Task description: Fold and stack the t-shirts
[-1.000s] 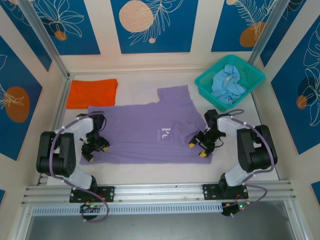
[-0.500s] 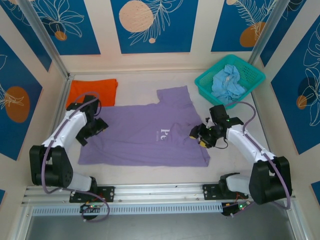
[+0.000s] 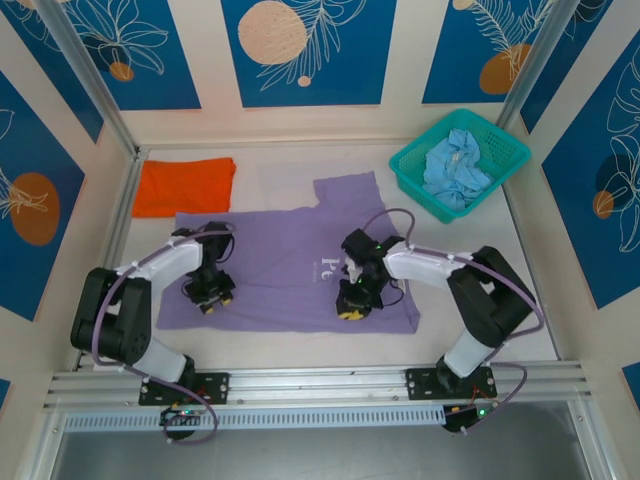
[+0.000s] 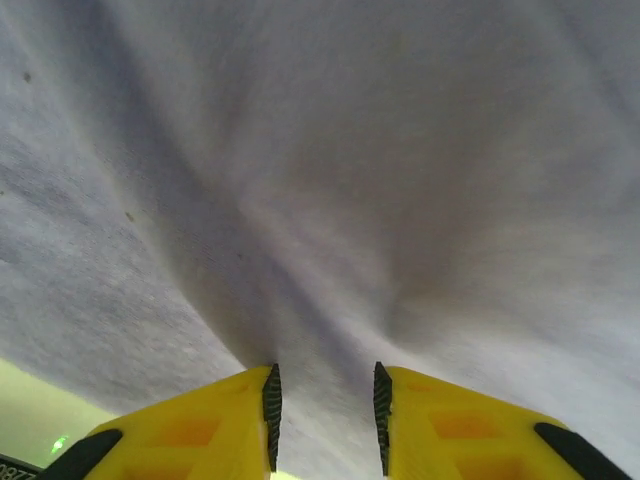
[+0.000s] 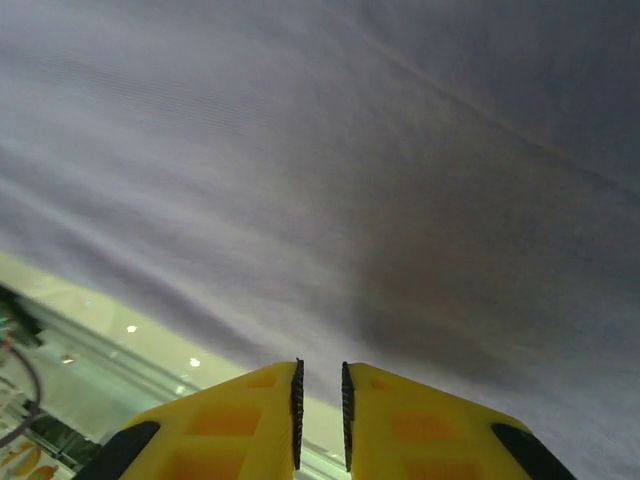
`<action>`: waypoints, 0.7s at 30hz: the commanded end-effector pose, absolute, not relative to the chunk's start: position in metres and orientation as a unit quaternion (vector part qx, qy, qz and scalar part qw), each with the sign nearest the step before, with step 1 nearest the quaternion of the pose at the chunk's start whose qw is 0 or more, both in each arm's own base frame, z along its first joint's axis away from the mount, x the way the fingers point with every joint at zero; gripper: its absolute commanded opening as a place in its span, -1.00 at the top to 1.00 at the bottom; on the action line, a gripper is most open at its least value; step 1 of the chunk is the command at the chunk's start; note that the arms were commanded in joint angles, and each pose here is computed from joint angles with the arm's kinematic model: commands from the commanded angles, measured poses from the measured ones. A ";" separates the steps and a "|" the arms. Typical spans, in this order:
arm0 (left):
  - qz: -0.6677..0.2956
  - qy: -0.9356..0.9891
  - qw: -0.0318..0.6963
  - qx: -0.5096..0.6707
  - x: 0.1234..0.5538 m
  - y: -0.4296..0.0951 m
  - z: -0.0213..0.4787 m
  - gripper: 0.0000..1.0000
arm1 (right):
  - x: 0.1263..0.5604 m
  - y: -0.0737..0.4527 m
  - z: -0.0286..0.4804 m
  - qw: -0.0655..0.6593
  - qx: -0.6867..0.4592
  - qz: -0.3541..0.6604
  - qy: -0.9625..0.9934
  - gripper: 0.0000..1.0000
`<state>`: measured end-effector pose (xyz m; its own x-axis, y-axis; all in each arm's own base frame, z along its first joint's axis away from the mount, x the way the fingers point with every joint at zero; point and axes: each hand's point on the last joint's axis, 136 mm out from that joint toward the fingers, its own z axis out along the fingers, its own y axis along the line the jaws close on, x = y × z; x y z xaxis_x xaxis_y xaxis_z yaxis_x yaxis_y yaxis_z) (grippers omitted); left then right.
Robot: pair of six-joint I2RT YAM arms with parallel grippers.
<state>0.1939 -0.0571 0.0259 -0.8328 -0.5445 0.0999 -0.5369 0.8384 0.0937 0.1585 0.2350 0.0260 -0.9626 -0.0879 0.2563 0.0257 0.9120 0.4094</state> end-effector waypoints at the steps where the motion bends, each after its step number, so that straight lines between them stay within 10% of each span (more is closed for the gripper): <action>1: -0.045 -0.952 0.084 0.291 0.185 -0.056 0.011 0.31 | 0.145 0.213 0.008 0.164 -0.035 -0.147 -0.975 0.58; 21: -0.088 -0.942 0.203 0.252 0.104 -0.048 0.030 0.23 | 0.072 0.173 0.015 0.204 -0.101 -0.110 -0.968 0.23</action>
<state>0.1349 -0.0587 0.0181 -0.8156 -0.5091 0.2749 -0.4756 0.8605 0.1825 0.0974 0.2014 0.0173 -0.9314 0.0890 0.3530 0.2098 0.9236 0.3207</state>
